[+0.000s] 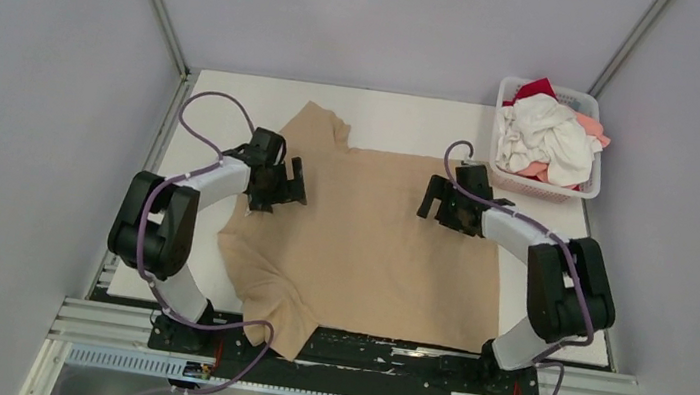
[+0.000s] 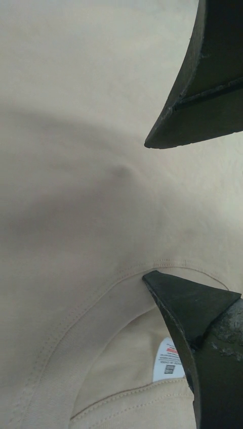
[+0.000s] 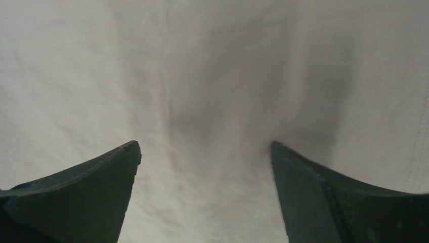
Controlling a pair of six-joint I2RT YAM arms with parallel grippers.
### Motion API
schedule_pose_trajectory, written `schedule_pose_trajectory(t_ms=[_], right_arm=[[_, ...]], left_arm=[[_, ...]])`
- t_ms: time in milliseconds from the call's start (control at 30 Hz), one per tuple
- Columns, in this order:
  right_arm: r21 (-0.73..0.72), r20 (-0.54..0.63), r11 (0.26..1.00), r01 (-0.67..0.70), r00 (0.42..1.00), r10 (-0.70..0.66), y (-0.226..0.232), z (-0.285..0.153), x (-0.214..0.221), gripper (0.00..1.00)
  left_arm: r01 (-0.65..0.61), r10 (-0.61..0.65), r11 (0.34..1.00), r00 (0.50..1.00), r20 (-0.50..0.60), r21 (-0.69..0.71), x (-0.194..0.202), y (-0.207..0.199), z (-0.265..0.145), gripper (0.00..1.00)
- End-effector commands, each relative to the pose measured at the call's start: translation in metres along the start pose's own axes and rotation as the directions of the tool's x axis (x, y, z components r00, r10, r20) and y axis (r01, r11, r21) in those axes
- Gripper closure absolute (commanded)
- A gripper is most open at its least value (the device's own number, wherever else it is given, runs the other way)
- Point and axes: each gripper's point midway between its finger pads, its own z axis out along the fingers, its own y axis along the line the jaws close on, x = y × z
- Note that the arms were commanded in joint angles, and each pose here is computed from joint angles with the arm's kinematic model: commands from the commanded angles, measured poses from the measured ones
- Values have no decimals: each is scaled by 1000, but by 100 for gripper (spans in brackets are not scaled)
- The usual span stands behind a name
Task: Fold and stack the t-shirts
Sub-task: Flatten out the tshirt, then grab the side of the flattened tshirt closest away from the robot with both arms
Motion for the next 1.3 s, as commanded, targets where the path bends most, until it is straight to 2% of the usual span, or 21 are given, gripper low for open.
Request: schedule_pose_trajectory(t_ms=[0, 267, 467, 567, 667, 767, 800, 833, 867, 900, 933, 967, 1000, 1033, 1067, 1100, 1133, 1167, 1200, 1233, 1267], right_arm=[[63, 35, 998, -30, 999, 28, -2, 26, -26, 0], [51, -4, 997, -54, 999, 54, 9, 91, -58, 0], [31, 42, 997, -71, 997, 69, 18, 125, -109, 0], [24, 69, 999, -48, 997, 47, 22, 132, -128, 0], [-4, 109, 1000, 8, 994, -8, 34, 120, -151, 0], [-23, 207, 996, 87, 975, -81, 53, 73, -183, 0], [5, 248, 995, 96, 964, -94, 54, 53, -189, 0], [19, 280, 995, 96, 955, -98, 54, 33, -193, 0], [30, 288, 996, 87, 953, -92, 50, 19, -185, 0], [16, 298, 997, 73, 952, -74, 51, 2, -178, 0], [0, 301, 998, 59, 952, -56, 49, -12, -169, 0], [-14, 302, 999, 45, 953, -38, 46, -25, -157, 0], [-19, 296, 999, 27, 955, -20, 41, -34, -143, 0], [-23, 304, 1000, 6, 953, 1, 36, -47, -133, 0], [-23, 305, 1000, -17, 952, 23, 29, -56, -120, 0], [-20, 311, 999, -47, 949, 51, 22, -65, -109, 0], [-22, 326, 996, -82, 942, 85, 16, -75, -101, 0], [-31, 338, 993, -110, 934, 114, 11, -85, -92, 0], [-46, 347, 990, -133, 927, 141, 8, -93, -85, 0], [-68, 359, 987, -142, 920, 157, 8, -102, -79, 0], [-84, 366, 987, -138, 917, 160, 7, -109, -73, 0]], left_arm=[[51, -50, 999, 996, 73, -8, -41, -1, 13, 0], [130, -130, 991, 991, 11, -43, -90, 17, 54, 0], [165, -165, 986, 985, 49, -8, -155, 24, 71, 0], [154, -159, 987, 983, 93, 54, -194, 16, 70, 0], [118, -128, 989, 986, 106, 90, -212, 7, 67, 0], [66, -89, 990, 977, 192, 128, -235, -13, 23, 0], [59, -82, 992, 976, 201, 115, -231, -13, 15, 0], [41, -68, 994, 962, 263, 106, -238, -21, -15, 0], [49, -68, 995, 967, 247, 82, -223, -16, -17, 0], [34, -55, 997, 950, 306, 73, -224, -26, -48, 0], [57, -67, 997, 960, 272, 45, -201, -20, -45, 0], [47, -55, 998, 943, 328, 35, -196, -29, -75, 0], [72, -69, 997, 959, 274, 0, -162, -26, -66, 0], [90, -74, 995, 941, 331, -31, -156, -22, -91, 0], [108, -84, 992, 956, 280, -73, -120, -18, -85, 0], [124, -87, 988, 942, 323, -94, -110, -14, -104, 0], [123, -83, 983, 960, 267, -134, -72, -9, -94, 0], [121, -76, 984, 951, 300, -132, -61, -8, -109, 0], [97, -54, 980, 970, 236, -174, -23, 1, -100, 0], [102, -51, 978, 963, 265, -184, -14, 7, -112, 0], [107, -57, 964, 978, 203, -244, 19, 24, -107, 0]])
